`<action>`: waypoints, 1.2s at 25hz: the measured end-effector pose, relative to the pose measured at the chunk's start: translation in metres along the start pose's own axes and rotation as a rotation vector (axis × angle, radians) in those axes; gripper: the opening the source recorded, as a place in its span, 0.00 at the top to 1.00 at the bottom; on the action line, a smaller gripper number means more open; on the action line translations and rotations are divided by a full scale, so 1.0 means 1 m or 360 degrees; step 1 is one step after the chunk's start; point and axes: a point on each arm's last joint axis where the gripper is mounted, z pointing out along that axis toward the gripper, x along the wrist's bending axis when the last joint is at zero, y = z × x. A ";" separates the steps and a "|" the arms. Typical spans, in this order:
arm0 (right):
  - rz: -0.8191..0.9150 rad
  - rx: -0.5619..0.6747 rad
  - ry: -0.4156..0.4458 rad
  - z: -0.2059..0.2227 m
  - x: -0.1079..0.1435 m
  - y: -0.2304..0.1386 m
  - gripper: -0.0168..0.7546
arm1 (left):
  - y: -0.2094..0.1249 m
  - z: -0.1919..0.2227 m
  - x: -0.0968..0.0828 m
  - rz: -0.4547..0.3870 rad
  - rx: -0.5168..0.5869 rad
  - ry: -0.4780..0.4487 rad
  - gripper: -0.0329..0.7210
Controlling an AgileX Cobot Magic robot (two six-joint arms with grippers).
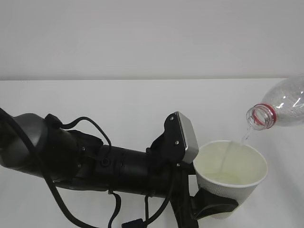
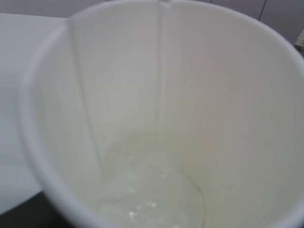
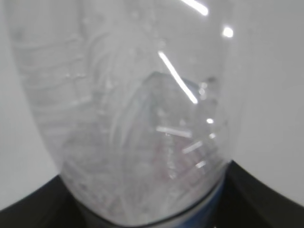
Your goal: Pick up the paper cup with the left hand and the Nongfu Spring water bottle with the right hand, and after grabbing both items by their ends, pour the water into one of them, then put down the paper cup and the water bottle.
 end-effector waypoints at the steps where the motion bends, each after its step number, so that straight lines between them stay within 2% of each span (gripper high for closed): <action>1: 0.0000 0.0000 0.0000 0.000 0.000 0.000 0.34 | 0.000 0.000 0.000 0.0000 0.0000 0.0000 0.29; 30: -0.0008 -0.0002 -0.0011 0.000 -0.001 0.000 0.34 | 0.000 0.000 0.000 0.0000 0.0001 0.0001 0.29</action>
